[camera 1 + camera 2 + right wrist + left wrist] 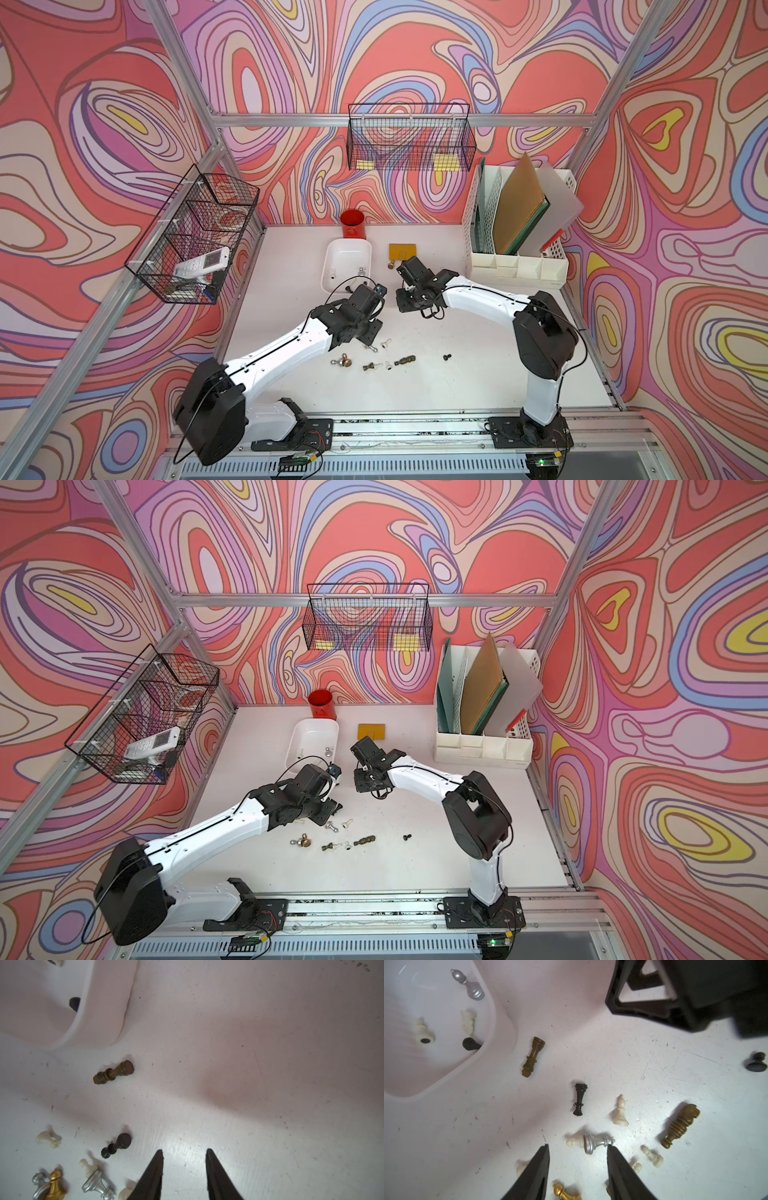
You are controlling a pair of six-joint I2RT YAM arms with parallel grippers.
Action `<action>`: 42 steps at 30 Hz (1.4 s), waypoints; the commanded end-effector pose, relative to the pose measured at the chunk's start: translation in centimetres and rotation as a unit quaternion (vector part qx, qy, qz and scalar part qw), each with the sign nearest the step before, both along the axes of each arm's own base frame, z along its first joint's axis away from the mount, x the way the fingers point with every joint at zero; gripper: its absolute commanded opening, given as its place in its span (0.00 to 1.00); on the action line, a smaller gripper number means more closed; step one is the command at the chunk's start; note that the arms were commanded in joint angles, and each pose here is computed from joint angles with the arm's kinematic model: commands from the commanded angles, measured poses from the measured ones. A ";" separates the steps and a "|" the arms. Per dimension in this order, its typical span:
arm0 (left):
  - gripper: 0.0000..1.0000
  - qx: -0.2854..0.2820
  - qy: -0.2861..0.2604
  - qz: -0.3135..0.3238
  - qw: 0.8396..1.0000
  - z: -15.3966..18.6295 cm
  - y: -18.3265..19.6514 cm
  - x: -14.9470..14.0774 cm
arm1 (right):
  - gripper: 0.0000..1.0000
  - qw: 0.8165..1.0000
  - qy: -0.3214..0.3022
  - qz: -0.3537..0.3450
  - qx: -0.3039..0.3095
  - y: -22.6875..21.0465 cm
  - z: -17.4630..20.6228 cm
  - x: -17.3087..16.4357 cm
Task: Put the chess pieces into the storage box
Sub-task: Pick up the chess piece at the center of the board.
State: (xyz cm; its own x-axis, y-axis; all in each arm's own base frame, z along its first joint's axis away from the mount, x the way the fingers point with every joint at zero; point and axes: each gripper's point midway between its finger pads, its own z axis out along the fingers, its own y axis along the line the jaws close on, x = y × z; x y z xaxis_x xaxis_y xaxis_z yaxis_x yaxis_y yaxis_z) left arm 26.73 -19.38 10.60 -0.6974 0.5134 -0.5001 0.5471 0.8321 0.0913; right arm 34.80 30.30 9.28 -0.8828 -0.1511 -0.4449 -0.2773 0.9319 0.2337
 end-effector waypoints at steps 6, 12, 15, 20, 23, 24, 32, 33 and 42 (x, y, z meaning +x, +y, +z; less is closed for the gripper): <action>0.48 0.046 -0.012 -0.057 0.997 -2.3 -1.8 5.6 | 0.36 0.998 -0.030 -0.003 0.057 -1.2 2.5 -1.1; 0.46 0.047 0.012 -0.075 0.996 -4.2 -2.0 7.5 | 0.35 0.997 -0.024 -0.012 0.070 -2.4 2.2 -2.0; 0.43 0.053 0.020 -0.069 0.996 -4.9 -1.9 8.4 | 0.35 0.997 -0.021 -0.015 0.068 -2.9 1.9 -2.1; 0.41 0.062 0.042 -0.077 0.994 -6.1 -2.0 8.2 | 0.35 0.997 -0.022 -0.019 0.068 -3.5 1.9 -2.1; 0.40 0.078 0.056 -0.074 0.993 -6.7 -1.5 8.0 | 0.34 0.997 -0.021 -0.020 0.067 -3.6 1.8 -2.0; 0.40 0.081 0.064 -0.076 0.992 -7.0 -1.4 7.7 | 0.34 0.997 -0.020 -0.021 0.068 -3.7 1.7 -2.0; 0.38 0.091 0.085 -0.076 0.989 -7.8 -1.1 7.1 | 0.34 0.997 -0.015 -0.018 0.074 -3.4 1.5 -2.0; 0.38 0.091 0.091 -0.076 0.989 -7.9 -1.1 7.0 | 0.34 0.997 -0.016 -0.018 0.074 -3.4 1.6 -1.9; 0.31 0.112 0.149 -0.044 0.981 -8.6 0.1 5.3 | 0.34 0.997 -0.023 -0.016 0.073 -3.5 2.0 -1.9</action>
